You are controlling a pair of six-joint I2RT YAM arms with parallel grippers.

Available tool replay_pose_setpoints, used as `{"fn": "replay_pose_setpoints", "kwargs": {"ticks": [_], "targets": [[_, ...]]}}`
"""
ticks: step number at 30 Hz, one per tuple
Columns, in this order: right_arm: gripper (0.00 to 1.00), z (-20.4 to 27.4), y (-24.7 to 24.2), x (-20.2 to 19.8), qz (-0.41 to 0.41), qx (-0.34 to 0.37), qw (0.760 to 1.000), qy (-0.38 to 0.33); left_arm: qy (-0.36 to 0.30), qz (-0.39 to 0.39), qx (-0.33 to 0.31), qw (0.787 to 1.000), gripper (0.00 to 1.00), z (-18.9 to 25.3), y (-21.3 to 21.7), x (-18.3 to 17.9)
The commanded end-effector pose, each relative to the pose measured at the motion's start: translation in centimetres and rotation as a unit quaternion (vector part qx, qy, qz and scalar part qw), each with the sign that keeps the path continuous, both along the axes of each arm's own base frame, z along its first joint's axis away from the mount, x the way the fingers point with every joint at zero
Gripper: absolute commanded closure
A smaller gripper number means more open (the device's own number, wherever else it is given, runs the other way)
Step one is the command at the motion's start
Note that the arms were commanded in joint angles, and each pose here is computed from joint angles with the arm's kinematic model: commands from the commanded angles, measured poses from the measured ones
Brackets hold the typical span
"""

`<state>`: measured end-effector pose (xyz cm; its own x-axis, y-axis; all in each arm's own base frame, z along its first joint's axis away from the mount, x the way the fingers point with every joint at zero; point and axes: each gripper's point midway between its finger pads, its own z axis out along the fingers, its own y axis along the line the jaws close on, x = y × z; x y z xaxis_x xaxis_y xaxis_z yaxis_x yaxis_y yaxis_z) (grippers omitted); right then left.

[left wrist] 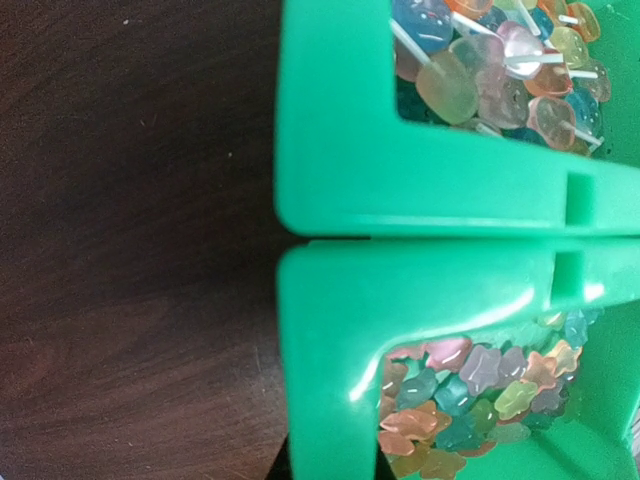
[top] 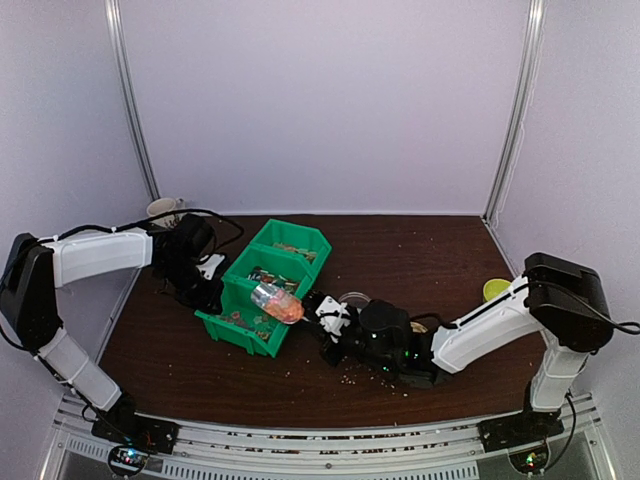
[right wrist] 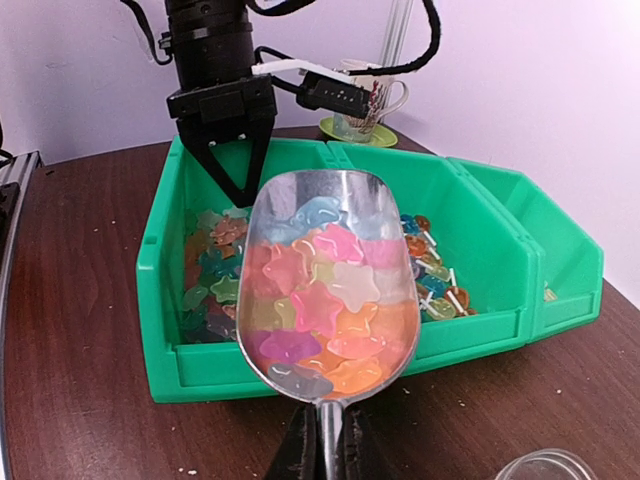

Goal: Pack the candies
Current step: Place the fake candies in the packing box.

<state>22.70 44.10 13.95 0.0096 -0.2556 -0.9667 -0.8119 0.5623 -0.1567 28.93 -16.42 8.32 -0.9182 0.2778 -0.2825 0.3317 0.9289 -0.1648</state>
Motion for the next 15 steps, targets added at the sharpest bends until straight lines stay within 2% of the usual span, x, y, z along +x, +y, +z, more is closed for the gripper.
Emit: {"fn": "replay_pose_setpoints", "kwargs": {"ticks": [1,15], "targets": [[1.00,3.4,-1.6,1.0,-0.039,0.029,0.998,-0.039,-0.116,-0.005,-0.078,0.990,1.00,6.0,-2.8,4.5],[1.00,4.4,-4.8,2.1,-0.084,0.035,0.995,-0.039,-0.117,-0.006,-0.081,0.990,1.00,6.2,-2.9,4.5]]}}
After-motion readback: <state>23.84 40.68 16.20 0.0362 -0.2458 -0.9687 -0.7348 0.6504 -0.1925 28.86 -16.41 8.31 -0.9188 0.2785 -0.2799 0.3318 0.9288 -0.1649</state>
